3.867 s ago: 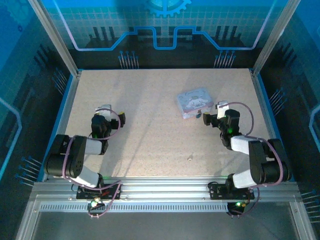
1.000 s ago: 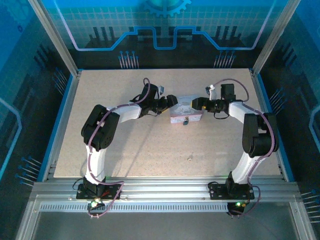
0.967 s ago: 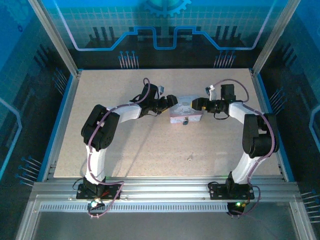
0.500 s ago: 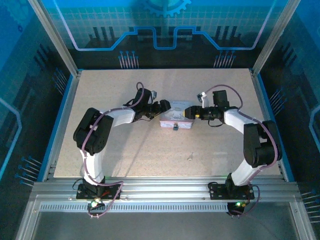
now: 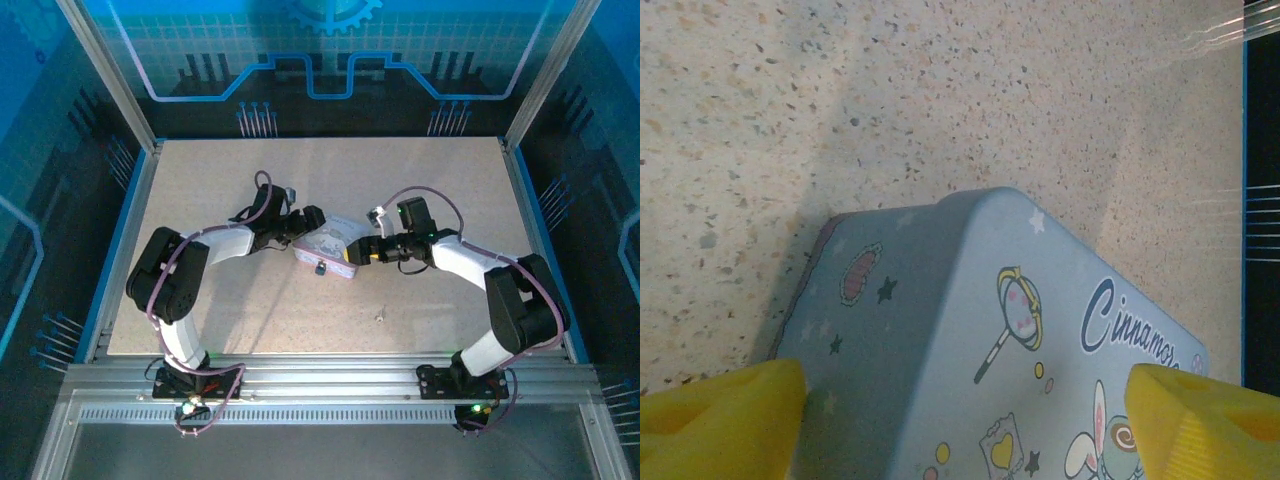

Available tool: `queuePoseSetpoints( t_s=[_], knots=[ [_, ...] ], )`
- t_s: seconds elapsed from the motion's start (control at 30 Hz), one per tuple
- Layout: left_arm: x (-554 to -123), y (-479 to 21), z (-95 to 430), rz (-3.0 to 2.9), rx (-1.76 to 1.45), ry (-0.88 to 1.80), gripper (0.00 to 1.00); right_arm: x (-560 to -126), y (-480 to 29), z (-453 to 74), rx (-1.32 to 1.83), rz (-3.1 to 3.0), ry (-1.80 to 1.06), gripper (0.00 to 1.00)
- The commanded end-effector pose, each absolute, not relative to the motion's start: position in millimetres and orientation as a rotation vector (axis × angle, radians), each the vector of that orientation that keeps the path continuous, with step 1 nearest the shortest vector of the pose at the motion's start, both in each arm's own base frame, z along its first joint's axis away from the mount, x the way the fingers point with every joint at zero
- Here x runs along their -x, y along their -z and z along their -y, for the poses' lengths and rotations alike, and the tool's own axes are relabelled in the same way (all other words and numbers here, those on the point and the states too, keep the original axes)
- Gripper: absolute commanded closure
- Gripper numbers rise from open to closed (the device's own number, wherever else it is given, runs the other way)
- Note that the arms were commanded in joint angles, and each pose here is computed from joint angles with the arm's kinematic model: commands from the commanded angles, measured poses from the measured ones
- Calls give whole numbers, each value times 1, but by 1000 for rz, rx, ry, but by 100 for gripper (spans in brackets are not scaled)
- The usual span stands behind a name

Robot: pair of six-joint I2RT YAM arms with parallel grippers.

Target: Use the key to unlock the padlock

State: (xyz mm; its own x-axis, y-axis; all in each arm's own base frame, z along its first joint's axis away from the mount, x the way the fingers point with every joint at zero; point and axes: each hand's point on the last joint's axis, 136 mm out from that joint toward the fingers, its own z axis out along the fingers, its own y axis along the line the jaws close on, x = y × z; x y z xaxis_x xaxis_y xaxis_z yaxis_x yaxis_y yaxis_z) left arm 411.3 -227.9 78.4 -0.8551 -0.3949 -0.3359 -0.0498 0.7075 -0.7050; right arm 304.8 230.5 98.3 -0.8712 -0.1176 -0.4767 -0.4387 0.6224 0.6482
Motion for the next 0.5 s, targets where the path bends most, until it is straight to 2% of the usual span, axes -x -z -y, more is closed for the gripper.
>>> queuePoseSetpoints(
  t_s=[0.0, 0.1, 0.47],
  knots=[
    [-399, -90, 230, -2451, 285, 1019, 15, -305, -106, -233, 446, -2435, -1106, 6],
    [-399, -94, 222, -2450, 282, 986, 10, -308, -104, -225, 408, -2470, -1021, 5],
    [-384, -130, 164, -2358, 331, 825, 6, -307, -116, -178, 236, -2470, -734, 3]
  ],
)
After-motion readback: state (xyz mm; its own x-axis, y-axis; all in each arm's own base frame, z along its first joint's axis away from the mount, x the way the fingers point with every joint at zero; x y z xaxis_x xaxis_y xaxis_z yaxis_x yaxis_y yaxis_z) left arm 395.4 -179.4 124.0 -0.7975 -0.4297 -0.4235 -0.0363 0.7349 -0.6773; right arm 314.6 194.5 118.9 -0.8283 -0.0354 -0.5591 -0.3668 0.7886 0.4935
